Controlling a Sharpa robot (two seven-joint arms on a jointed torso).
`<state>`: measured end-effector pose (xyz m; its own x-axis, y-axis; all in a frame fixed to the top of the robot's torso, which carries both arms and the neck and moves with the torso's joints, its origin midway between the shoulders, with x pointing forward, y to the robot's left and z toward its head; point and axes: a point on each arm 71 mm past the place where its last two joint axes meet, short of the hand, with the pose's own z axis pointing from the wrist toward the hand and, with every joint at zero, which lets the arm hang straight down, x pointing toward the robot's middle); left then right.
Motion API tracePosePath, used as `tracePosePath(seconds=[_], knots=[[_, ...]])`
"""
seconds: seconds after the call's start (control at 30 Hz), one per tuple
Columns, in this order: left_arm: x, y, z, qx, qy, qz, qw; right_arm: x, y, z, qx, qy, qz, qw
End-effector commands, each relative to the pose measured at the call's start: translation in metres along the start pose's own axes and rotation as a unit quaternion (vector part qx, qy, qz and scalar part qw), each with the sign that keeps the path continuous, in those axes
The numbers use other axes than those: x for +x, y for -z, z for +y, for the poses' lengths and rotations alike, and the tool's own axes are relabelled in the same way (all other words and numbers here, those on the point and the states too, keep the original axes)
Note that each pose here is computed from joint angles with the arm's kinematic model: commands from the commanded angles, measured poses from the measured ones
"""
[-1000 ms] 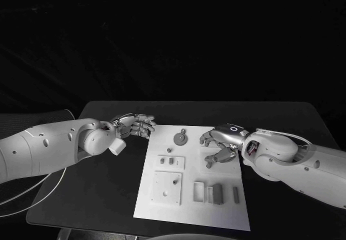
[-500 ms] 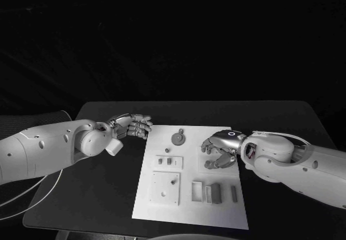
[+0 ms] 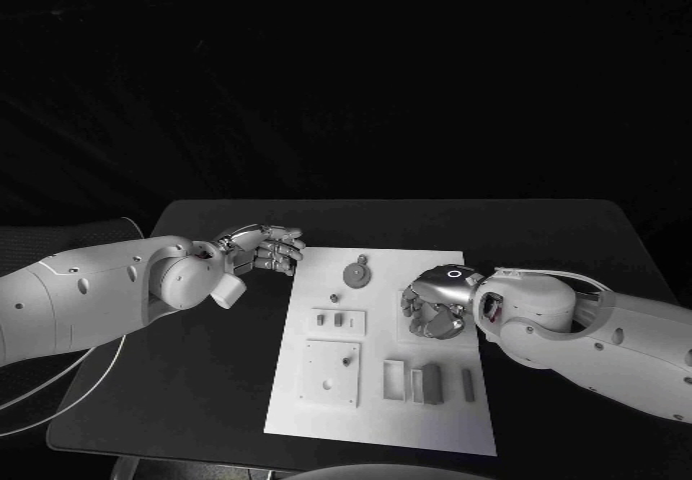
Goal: Assemble the parts on the task board
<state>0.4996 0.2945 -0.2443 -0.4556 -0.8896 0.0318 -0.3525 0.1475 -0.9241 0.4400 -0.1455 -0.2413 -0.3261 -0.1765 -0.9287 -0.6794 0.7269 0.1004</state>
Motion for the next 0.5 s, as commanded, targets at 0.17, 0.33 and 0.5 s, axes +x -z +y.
tracePosePath(seconds=[0.17,0.33,0.5], knots=[[0.003,-0.001,-0.0018,0.004,0.002,0.011,1.0,0.0013,-0.0029,0.0046,-0.009,0.022,-0.008,1.0],[0.0026,-0.001,-0.0017,0.003,0.002,0.011,1.0,0.0038,-0.0044,0.0077,-0.013,0.023,-0.002,1.0],[0.0027,-0.001,-0.0015,0.002,0.002,0.012,1.0,0.0061,-0.0047,0.0077,-0.012,0.027,0.003,1.0]])
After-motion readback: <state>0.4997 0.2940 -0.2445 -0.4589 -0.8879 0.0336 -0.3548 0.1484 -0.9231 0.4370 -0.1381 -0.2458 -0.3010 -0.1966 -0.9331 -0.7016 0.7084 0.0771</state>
